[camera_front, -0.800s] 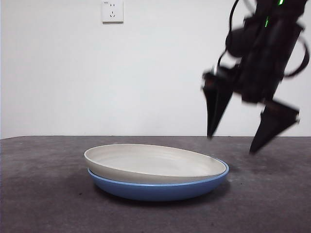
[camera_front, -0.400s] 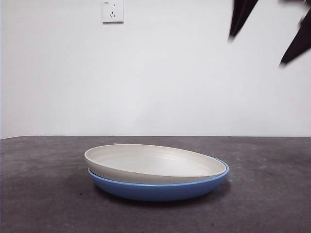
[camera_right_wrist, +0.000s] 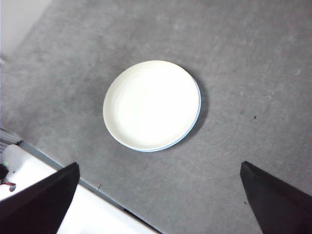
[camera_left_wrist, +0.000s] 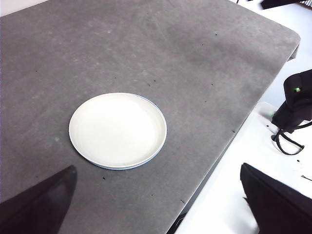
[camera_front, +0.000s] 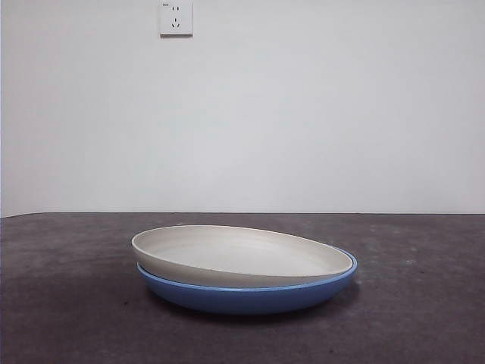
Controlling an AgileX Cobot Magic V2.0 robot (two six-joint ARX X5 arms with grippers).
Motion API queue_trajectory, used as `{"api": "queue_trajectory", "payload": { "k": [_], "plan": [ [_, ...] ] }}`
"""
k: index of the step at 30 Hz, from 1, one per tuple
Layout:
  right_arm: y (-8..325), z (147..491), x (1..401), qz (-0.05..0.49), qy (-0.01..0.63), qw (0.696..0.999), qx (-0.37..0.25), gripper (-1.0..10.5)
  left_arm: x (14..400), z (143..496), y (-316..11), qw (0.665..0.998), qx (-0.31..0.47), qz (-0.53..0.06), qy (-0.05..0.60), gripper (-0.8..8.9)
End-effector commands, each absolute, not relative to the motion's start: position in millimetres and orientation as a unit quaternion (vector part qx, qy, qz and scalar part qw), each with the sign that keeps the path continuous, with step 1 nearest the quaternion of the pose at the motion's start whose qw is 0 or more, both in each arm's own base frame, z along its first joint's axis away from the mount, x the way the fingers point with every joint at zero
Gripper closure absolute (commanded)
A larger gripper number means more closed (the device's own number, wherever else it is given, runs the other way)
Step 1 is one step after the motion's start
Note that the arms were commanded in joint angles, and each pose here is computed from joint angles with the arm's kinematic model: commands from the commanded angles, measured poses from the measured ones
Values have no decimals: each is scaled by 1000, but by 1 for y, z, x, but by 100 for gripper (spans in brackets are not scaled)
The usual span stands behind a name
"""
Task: Pick up the white plate, put it on the blue plate, put it on desk
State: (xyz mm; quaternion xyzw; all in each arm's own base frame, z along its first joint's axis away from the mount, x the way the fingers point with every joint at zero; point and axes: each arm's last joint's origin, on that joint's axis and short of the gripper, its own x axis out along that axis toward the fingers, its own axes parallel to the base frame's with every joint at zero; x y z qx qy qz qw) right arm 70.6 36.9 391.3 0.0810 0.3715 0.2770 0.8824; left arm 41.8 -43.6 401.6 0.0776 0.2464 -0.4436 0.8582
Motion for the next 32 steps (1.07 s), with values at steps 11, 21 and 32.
{"api": "queue_trajectory", "payload": {
  "k": [11, 21, 32],
  "plan": [
    [9, 391, 0, 300, 305, 902, 55, 366, 42, 405, -44, 859, 70, -444, 246, 187],
    [9, 392, 0, 302, 298, 904, 53, 546, 42, 405, -44, 859, 71, -444, 246, 384],
    [10, 393, 0, 310, 288, 905, 42, 928, 42, 405, -44, 860, 58, -440, 251, 794]
  ]
}}
